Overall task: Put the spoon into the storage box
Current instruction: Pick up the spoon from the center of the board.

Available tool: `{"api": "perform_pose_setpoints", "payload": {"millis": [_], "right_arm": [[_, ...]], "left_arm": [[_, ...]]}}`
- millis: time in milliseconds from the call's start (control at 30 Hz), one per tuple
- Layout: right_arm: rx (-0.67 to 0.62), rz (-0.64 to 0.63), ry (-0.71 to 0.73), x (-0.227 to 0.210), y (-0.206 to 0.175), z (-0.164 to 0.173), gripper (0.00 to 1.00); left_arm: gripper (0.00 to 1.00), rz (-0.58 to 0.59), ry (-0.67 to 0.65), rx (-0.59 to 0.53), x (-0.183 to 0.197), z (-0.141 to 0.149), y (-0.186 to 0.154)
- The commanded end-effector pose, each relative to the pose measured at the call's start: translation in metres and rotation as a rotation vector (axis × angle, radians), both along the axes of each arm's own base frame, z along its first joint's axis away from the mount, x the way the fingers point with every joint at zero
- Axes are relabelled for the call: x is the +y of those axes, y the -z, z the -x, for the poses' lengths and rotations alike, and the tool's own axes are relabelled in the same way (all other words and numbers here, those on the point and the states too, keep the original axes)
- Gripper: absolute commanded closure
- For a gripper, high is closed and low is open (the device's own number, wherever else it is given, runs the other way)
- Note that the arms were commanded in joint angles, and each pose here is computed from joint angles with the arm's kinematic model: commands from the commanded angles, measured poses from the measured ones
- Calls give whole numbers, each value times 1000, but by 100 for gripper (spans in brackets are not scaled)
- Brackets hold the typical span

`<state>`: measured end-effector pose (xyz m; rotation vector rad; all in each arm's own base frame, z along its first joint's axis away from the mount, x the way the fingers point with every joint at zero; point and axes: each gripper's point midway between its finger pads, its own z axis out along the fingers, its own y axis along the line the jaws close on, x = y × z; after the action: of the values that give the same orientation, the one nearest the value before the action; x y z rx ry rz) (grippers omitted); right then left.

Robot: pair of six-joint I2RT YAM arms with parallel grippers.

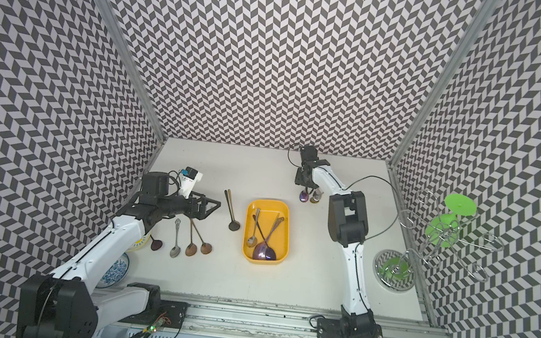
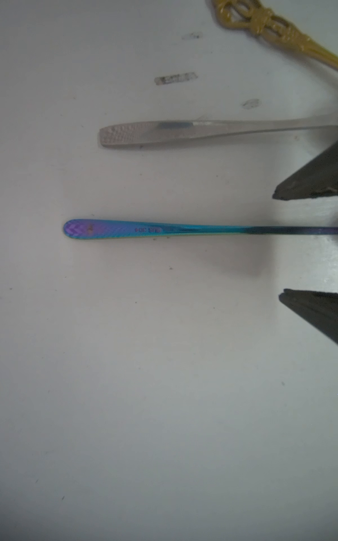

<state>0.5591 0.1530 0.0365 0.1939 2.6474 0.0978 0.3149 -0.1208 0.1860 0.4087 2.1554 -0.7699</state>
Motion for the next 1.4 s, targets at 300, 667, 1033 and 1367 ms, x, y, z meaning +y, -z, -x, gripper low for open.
{"api": "perform_pose_setpoints", "payload": {"millis": [300, 667, 1033, 1367], "right_arm": [[23, 51, -17, -7, 21, -6, 70], [70, 103, -31, -13, 21, 7, 100], [13, 19, -56, 4, -38, 19, 100], [-19, -33, -101, 23, -84, 63, 100]], "left_arm": [[1, -6, -12, -27, 1, -3, -6], [1, -11, -22, -23, 3, -6, -6], [1, -30, -30, -32, 3, -6, -7], [1, -30, -34, -45, 3, -5, -10]]}}
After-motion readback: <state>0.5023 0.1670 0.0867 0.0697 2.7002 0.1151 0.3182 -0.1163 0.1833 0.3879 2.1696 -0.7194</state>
